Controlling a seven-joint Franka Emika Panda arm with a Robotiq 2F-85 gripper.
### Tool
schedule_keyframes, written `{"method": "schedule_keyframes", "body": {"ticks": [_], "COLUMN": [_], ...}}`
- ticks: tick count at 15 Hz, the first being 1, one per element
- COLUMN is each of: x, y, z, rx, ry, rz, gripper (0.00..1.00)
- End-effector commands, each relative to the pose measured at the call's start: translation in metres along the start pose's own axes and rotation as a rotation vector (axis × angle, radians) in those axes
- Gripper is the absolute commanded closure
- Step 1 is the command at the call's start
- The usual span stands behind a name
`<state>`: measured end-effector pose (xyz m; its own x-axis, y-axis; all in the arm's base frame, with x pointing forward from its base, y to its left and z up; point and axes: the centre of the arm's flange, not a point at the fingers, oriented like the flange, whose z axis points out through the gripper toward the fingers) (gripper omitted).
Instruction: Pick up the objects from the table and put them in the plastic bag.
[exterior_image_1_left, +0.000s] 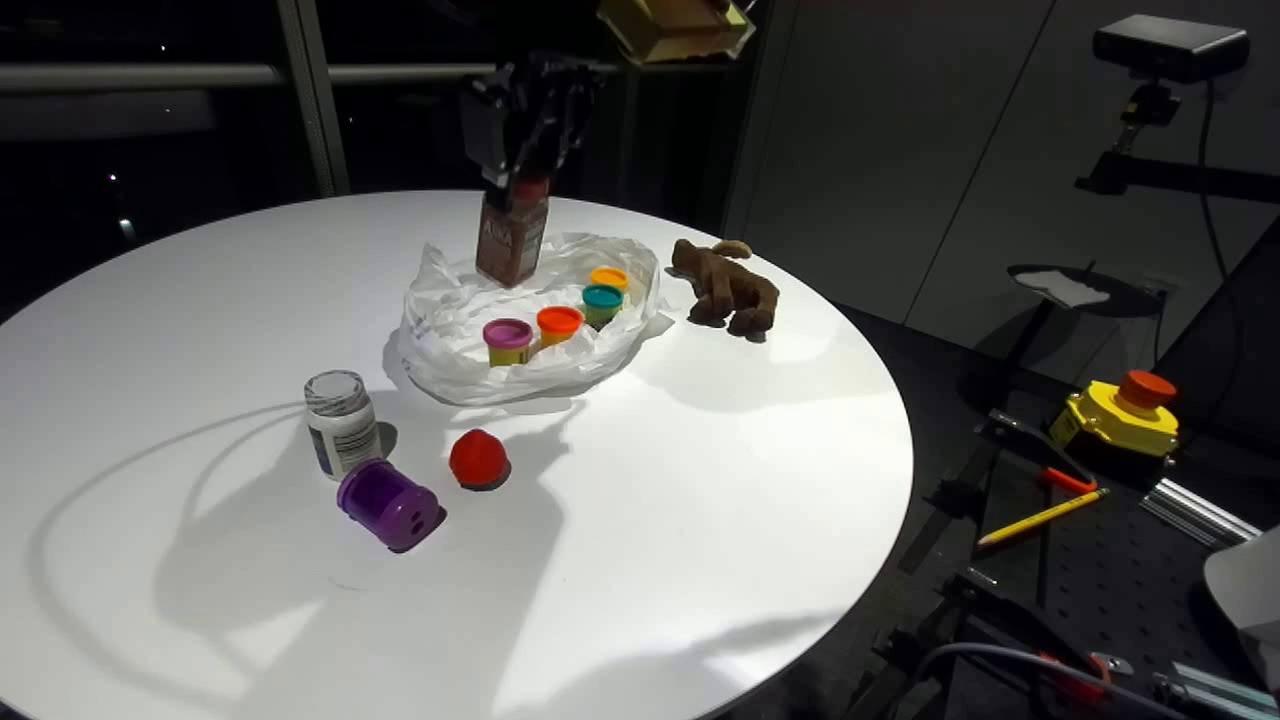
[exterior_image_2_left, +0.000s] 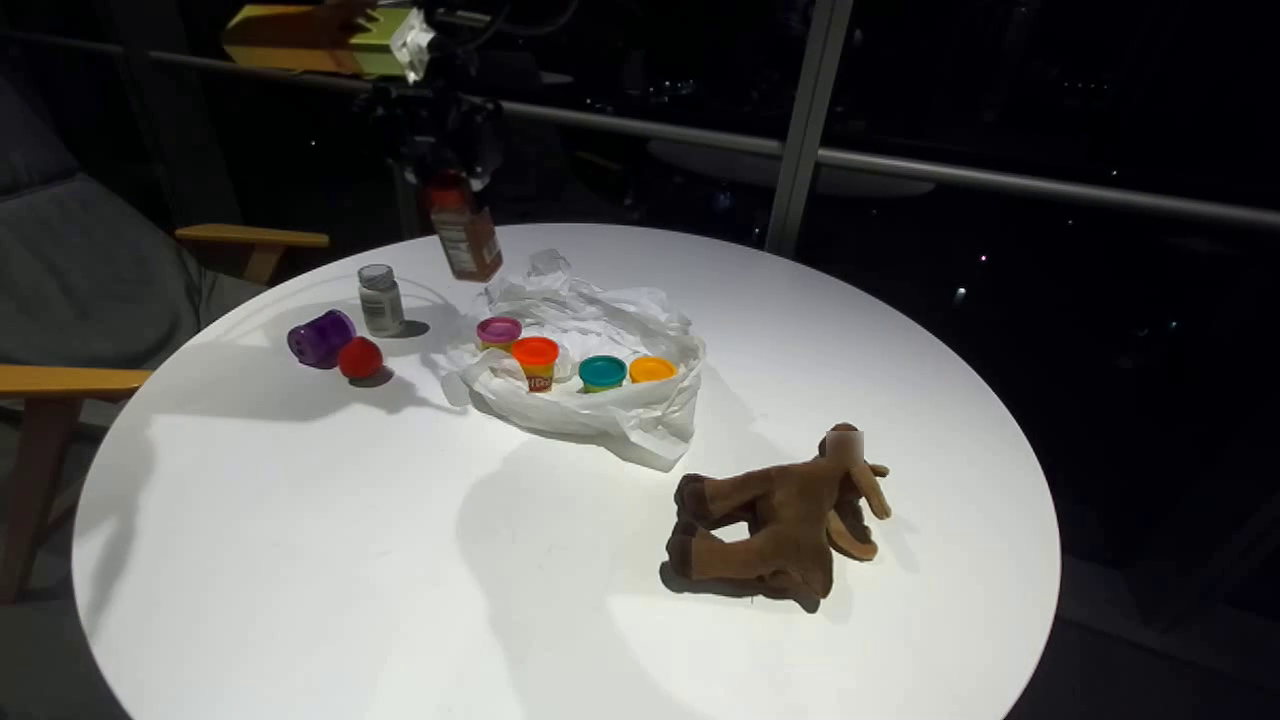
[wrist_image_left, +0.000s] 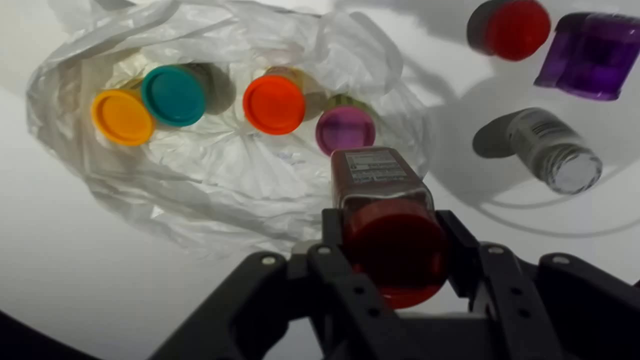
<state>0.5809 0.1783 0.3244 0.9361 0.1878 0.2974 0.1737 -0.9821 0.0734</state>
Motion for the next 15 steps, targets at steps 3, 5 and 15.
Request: {"method": "schedule_keyframes", "body": {"ticks": [3, 5, 15], "x": [0.075, 0.093, 0.087], "y": [0.060, 0.086, 0.130], "z": [-0.006, 0.006, 0.064], "rx": [-0.136, -0.171, -0.113], "ry": [0.110, 0.124, -0.053], "rz": [0.202, 0.271, 0.328], "gripper": [0.76, 0.76, 0.76]}}
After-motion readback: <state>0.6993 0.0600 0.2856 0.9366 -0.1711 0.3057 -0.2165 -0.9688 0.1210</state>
